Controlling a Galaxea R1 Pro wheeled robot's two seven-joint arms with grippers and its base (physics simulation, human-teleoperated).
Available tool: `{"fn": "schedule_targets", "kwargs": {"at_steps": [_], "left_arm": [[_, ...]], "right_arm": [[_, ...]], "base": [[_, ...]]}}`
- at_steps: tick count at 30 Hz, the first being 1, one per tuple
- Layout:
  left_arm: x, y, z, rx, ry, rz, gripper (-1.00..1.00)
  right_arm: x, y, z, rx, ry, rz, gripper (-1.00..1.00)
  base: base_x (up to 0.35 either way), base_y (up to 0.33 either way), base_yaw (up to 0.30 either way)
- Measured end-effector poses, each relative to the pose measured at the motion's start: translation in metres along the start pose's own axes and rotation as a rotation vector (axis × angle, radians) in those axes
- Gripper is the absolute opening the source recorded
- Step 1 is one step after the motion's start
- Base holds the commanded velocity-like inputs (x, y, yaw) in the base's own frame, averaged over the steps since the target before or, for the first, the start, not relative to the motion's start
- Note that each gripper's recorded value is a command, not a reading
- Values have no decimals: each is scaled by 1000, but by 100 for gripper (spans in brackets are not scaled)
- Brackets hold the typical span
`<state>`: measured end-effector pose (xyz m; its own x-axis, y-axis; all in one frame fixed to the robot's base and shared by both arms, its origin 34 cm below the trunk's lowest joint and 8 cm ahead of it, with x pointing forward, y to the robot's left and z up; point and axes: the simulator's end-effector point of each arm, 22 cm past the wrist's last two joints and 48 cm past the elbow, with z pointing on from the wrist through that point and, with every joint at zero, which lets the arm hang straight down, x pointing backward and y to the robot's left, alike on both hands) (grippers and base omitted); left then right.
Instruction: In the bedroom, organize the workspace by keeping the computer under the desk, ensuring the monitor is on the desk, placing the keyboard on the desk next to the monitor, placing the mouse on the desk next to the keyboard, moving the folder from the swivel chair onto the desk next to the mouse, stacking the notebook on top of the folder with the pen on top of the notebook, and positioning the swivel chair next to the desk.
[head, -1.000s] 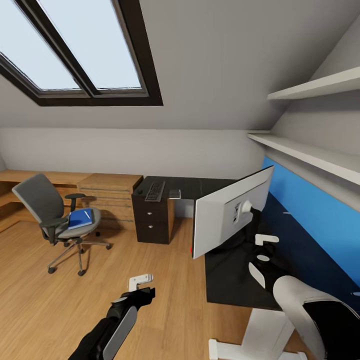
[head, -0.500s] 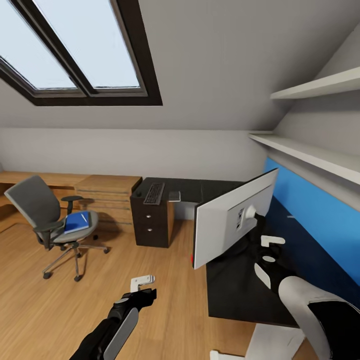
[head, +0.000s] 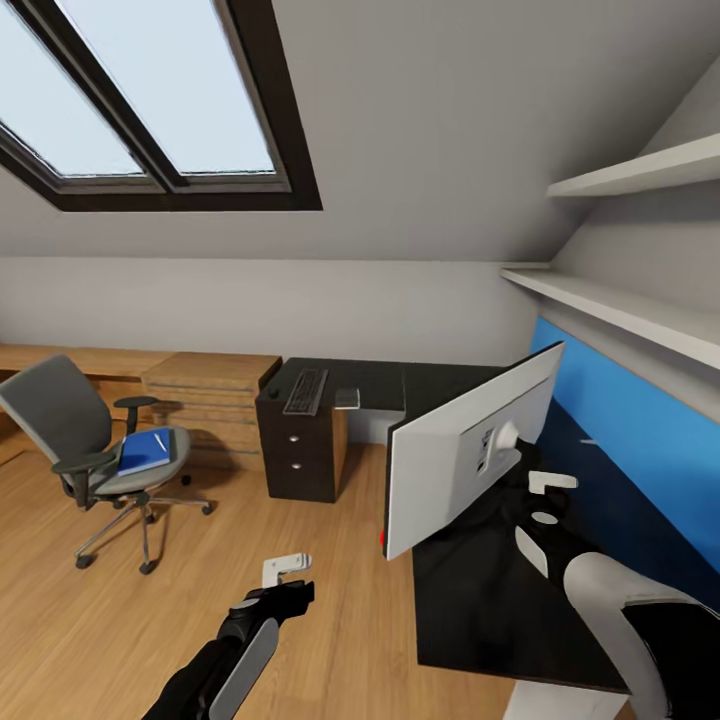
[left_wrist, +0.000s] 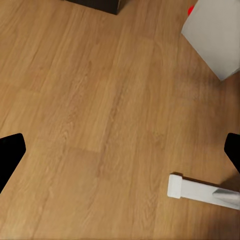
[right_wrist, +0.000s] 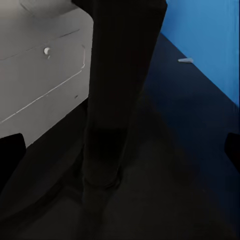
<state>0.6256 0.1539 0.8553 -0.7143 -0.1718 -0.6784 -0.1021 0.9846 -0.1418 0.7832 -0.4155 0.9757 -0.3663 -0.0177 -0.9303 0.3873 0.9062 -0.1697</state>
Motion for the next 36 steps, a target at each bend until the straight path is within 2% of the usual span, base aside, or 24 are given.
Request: {"fn": "schedule_targets", "kwargs": {"at_steps": [22,36], "left_arm": [[6,1,12,-3,1,2,100],[14,3,14,-7,19,3,100]], "right_arm": [[10,1,8,4,-1,-2,100],[9,0,8,5,-2,-2,100]], "base": [[4,-1,0],[139,-16,0]]}}
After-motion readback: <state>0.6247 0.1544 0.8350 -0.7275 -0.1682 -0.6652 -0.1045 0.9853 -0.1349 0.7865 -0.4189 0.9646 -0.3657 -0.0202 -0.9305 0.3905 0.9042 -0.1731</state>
